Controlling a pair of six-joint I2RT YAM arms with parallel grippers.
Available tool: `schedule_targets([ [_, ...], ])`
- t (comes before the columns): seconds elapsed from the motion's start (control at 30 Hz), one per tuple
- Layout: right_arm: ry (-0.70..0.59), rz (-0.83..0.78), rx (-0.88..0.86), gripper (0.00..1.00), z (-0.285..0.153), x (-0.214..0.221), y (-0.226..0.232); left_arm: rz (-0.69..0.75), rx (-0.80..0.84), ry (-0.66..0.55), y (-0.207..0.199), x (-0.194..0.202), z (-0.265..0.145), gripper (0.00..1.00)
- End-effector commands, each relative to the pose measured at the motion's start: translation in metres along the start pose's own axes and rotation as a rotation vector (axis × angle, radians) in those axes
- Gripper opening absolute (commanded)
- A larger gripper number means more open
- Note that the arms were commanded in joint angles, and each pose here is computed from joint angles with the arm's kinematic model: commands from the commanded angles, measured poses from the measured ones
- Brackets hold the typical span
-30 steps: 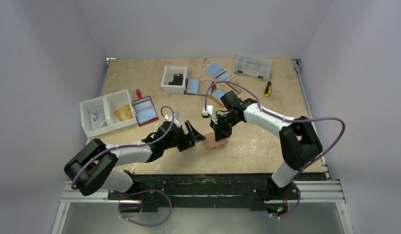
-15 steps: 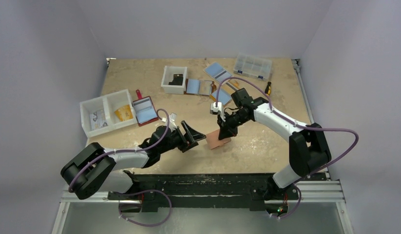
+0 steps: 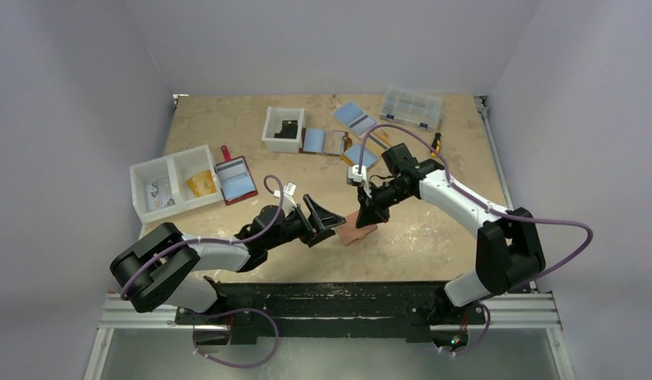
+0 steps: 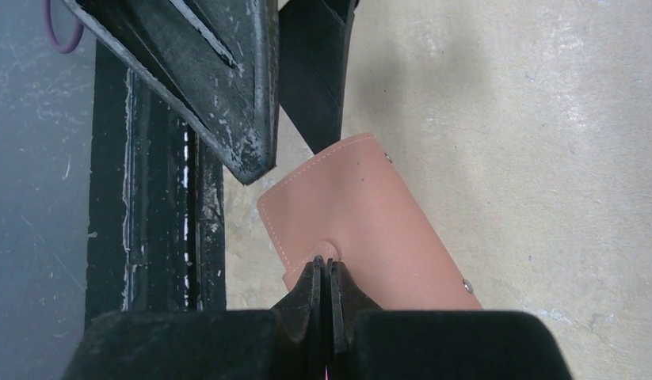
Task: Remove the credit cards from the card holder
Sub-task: Open the card holder at the center of the board.
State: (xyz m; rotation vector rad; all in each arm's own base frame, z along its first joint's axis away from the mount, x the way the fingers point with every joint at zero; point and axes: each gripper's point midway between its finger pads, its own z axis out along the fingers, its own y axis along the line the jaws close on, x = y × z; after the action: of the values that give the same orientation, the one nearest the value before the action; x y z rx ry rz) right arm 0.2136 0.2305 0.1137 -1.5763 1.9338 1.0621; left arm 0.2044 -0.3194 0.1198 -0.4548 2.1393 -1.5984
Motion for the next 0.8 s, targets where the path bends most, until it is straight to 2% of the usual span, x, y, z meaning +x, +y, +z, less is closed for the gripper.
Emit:
schedule_targets([
  [0.0, -0.076, -0.047, -0.027, 0.0, -0.008, -0.015, 0.012, 0.016, 0.079, -0.009, -0.032, -0.002, 0.011, 0.86],
  [0.27, -0.085, -0.045, -0.031, 0.0, -0.01, -0.016, 0.013, 0.013, 0.034, 0.001, -0.021, 0.003, 0.018, 0.85],
  [0.57, -0.077, -0.009, 0.027, 0.0, -0.012, -0.013, 0.0, 0.077, -0.087, -0.051, -0.001, -0.005, 0.009, 0.84],
  [0.77, -0.097, -0.003, 0.009, 0.0, -0.012, -0.017, 0.002, 0.058, -0.076, -0.038, -0.001, -0.002, 0.011, 0.84],
])
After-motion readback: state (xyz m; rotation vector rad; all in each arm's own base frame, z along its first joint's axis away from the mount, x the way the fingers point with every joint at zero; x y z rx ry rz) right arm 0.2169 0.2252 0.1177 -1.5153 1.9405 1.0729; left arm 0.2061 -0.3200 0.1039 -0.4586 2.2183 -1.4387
